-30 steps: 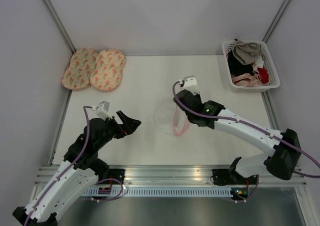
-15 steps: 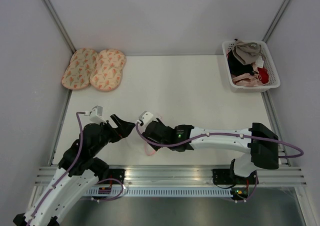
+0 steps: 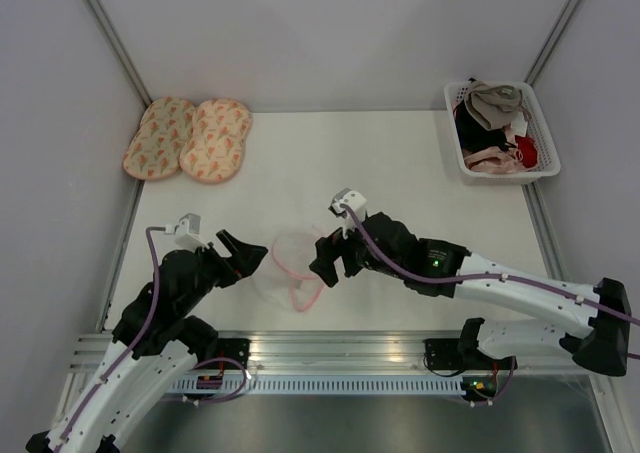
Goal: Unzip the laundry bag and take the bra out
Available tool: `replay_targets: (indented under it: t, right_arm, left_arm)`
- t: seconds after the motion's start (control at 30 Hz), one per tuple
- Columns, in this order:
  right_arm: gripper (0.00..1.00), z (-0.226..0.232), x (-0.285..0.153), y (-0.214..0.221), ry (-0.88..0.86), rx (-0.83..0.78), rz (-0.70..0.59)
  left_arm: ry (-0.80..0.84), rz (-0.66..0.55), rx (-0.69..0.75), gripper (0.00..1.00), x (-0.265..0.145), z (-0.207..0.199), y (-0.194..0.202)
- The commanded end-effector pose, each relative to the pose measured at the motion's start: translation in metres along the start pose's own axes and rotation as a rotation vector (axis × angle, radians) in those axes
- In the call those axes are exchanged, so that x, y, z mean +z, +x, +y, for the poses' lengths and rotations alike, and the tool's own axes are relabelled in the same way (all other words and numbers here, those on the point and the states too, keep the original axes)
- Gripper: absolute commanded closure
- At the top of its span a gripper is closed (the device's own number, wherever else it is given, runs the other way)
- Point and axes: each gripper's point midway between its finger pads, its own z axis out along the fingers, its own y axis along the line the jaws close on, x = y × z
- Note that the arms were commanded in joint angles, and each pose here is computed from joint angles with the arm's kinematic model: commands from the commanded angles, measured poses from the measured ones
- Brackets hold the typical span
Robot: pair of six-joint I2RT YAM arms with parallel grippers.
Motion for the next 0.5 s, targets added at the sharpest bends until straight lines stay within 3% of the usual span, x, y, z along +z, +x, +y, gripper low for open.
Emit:
replay_targets:
  t: [0.0, 0.23, 0.37, 0.47]
  right_arm:
    - [0.02, -0.007, -0.030, -0.038, 0.030, 0.090, -0.166]
    - [0.02, -0.017, -0.109, -0.090, 0.027, 0.174, -0.430]
    - [0.02, -0.015, -0.128, -0.097, -0.002, 0.186, -0.478]
    - [0.02, -0.018, -0.121, -0.091, 0.025, 0.177, -0.441]
  left_arm:
    - [0.093, -0.032, 0.024, 0.00, -0.010, -0.024, -0.014]
    - [0.209, -0.017, 0.102, 0.00, -0.010, -0.039, -0.008]
    - [0.218, -0.019, 0.105, 0.00, -0.007, -0.038, -0.006]
    - [0.212, -0.014, 0.109, 0.00, -0.005, -0.038, -0.005]
